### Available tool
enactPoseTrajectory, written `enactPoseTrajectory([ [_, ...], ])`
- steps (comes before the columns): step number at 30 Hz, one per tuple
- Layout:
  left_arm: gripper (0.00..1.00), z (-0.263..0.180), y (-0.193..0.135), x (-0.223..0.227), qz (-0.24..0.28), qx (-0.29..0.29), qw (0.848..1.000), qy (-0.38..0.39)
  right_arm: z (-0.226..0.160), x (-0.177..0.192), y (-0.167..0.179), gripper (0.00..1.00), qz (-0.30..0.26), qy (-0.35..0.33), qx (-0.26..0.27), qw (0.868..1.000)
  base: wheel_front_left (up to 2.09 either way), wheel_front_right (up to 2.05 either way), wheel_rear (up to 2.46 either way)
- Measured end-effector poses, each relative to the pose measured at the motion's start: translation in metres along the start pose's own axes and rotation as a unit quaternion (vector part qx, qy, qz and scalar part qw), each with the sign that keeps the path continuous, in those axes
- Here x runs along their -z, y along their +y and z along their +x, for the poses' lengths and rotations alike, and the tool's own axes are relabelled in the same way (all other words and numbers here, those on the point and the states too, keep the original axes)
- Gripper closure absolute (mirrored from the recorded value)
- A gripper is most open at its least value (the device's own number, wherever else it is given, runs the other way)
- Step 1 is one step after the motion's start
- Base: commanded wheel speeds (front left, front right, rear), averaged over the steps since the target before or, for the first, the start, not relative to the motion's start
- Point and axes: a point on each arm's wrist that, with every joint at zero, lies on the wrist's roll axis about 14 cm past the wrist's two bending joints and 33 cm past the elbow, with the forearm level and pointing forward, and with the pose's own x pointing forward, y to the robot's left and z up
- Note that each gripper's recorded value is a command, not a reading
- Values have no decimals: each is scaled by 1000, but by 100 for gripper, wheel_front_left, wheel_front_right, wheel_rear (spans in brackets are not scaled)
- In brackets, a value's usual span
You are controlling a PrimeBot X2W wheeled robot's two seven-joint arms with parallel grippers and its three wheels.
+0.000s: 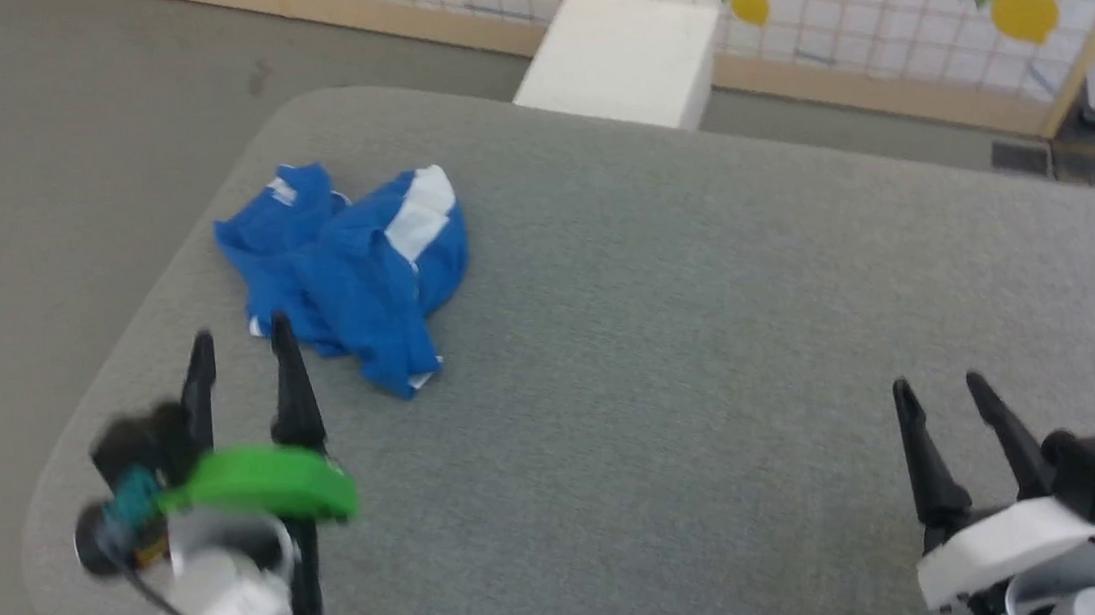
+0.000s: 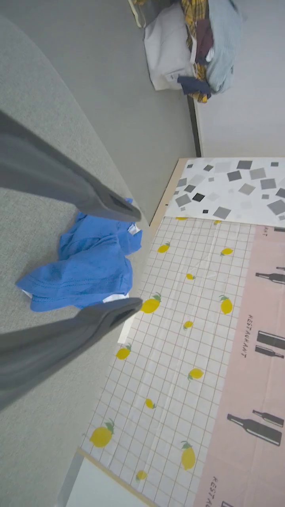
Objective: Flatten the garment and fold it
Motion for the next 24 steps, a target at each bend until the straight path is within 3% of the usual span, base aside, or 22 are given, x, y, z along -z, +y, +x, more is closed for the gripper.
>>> enactPoseTrajectory([
  [7,0,66,-10,46,-22,25,987,157,7,-1,-32,0,-8,3,38,999,0,0,0],
  [11,0,80,-19,87,-51,21,963,265,1,12,-55,0,-3,20,69,997,0,0,0],
  [15,0,83,-22,126,-49,13,935,351,0,23,-72,0,3,32,90,995,0,0,0],
  [22,0,73,-14,180,-32,-35,898,438,2,41,-87,0,12,49,107,993,0,0,0],
  [23,60,71,-15,185,-28,-35,895,444,1,42,-88,0,13,50,108,993,0,0,0],
  [24,100,73,-15,187,-27,-37,898,438,1,44,-90,0,14,52,111,992,0,0,0],
])
